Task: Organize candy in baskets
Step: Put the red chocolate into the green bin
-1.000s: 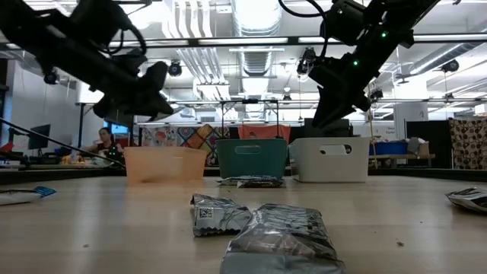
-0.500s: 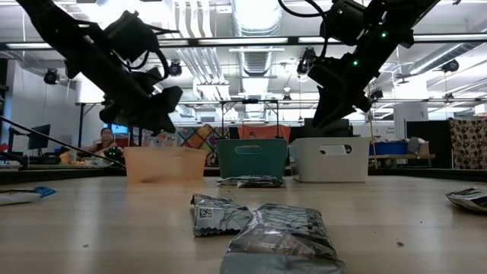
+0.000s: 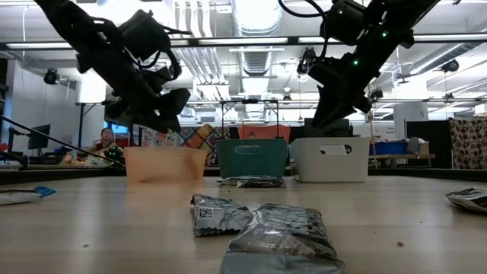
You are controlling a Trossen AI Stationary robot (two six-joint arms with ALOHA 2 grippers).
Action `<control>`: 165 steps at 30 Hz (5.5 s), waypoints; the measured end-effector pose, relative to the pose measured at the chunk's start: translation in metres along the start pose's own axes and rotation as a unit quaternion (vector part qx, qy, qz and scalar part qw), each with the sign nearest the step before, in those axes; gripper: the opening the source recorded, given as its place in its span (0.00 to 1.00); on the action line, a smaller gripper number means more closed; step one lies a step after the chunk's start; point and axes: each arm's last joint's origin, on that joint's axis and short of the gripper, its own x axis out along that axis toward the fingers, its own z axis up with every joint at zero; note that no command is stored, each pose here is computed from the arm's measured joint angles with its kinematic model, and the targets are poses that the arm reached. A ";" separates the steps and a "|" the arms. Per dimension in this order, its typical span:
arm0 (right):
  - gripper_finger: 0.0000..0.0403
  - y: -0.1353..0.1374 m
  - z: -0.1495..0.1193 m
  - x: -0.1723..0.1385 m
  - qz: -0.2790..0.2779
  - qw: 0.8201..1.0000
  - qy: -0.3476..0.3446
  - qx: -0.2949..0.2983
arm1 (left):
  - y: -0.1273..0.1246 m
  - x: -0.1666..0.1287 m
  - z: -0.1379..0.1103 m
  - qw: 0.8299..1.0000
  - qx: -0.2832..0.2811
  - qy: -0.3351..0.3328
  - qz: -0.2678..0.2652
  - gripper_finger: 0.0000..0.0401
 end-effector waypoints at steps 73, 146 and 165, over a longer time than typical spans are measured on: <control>0.41 0.161 -0.147 -0.029 -0.003 0.877 0.469 0.104 | -0.024 -0.060 0.019 0.960 0.191 -0.057 -0.196 0.41; 0.03 0.061 0.049 0.056 -0.056 0.979 -0.147 -0.127 | -0.008 -0.102 -0.023 0.873 0.179 0.381 -0.246 0.41; 0.27 0.062 0.052 0.055 -0.052 0.979 -0.158 -0.119 | -0.014 -0.121 -0.038 0.865 0.123 0.428 -0.230 0.55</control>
